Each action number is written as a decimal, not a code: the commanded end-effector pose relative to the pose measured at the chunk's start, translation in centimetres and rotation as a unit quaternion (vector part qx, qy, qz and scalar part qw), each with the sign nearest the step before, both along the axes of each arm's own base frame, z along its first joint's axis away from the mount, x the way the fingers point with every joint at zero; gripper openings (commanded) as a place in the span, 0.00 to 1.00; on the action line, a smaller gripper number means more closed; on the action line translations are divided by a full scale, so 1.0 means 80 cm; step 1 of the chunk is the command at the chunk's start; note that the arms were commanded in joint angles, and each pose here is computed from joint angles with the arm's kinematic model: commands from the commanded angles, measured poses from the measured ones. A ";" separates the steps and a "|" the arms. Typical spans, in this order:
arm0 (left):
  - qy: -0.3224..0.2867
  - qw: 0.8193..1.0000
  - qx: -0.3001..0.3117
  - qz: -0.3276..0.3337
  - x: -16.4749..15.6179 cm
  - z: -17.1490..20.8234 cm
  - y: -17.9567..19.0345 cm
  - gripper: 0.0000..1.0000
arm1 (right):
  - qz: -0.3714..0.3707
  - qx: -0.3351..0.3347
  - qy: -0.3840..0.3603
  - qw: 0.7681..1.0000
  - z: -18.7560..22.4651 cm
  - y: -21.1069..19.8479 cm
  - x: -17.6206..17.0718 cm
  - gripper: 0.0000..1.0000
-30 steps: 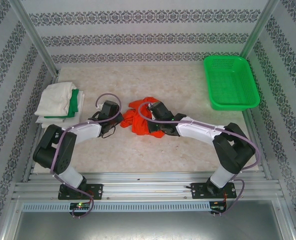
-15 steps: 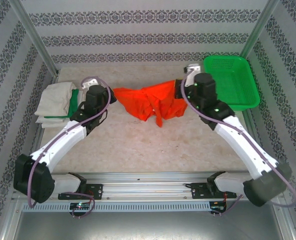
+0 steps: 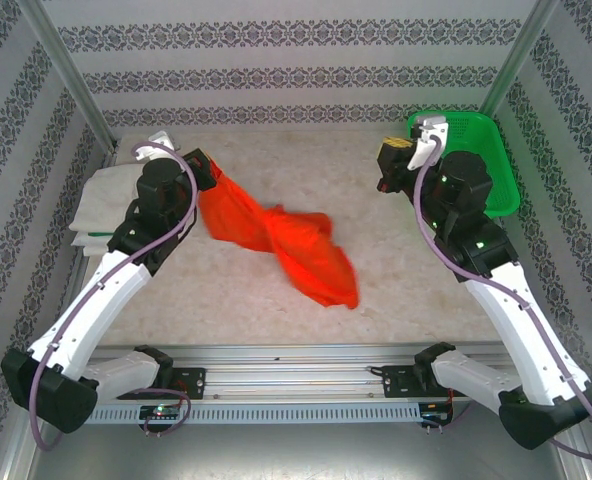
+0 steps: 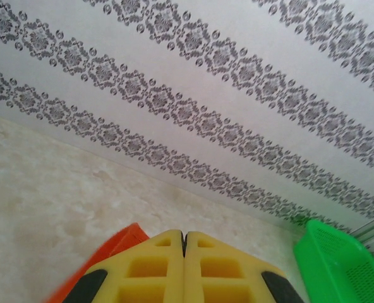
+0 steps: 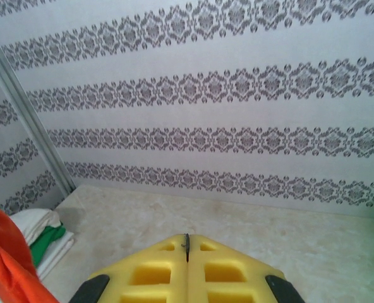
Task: Fold and stack the t-shirts
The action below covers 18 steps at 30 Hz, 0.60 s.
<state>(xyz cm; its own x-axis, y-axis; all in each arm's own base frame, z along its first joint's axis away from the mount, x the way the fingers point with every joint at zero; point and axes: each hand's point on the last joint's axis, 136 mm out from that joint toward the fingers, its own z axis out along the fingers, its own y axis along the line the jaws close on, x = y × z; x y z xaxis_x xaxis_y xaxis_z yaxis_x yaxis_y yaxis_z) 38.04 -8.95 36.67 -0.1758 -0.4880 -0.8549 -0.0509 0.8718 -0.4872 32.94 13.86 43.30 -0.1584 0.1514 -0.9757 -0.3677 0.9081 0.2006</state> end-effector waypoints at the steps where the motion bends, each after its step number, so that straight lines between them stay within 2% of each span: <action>1: 0.012 0.999 0.029 0.018 0.003 -0.007 0.010 0.00 | 0.012 -0.005 0.027 1.000 -0.028 0.008 0.013 0.00; 4: 0.020 0.999 0.043 0.027 0.012 -0.023 0.012 0.00 | 0.030 -0.005 0.067 0.997 -0.065 0.024 0.027 0.00; 5: 0.029 0.998 0.048 0.030 0.015 -0.031 0.013 0.00 | 0.038 -0.008 0.084 0.996 -0.082 0.032 0.030 0.11; 7: 0.047 0.997 0.055 0.035 0.022 -0.048 0.015 0.00 | 0.060 -0.026 0.117 0.991 -0.124 0.056 0.033 0.44; 9: 0.062 0.996 0.058 0.040 0.027 -0.065 0.019 0.00 | 0.086 -0.054 0.140 0.985 -0.164 0.084 0.028 0.62; 10: 0.068 0.995 0.057 0.041 0.028 -0.072 0.020 0.00 | 0.103 -0.070 0.150 0.981 -0.185 0.101 0.023 0.67; 15: 0.090 0.993 0.047 0.057 0.032 -0.097 0.036 0.00 | 0.209 -0.100 0.187 0.954 -0.277 0.194 -0.016 0.80; 18: 0.100 0.992 0.036 0.064 0.033 -0.108 0.050 0.00 | 0.277 -0.132 0.181 0.934 -0.323 0.256 -0.051 0.82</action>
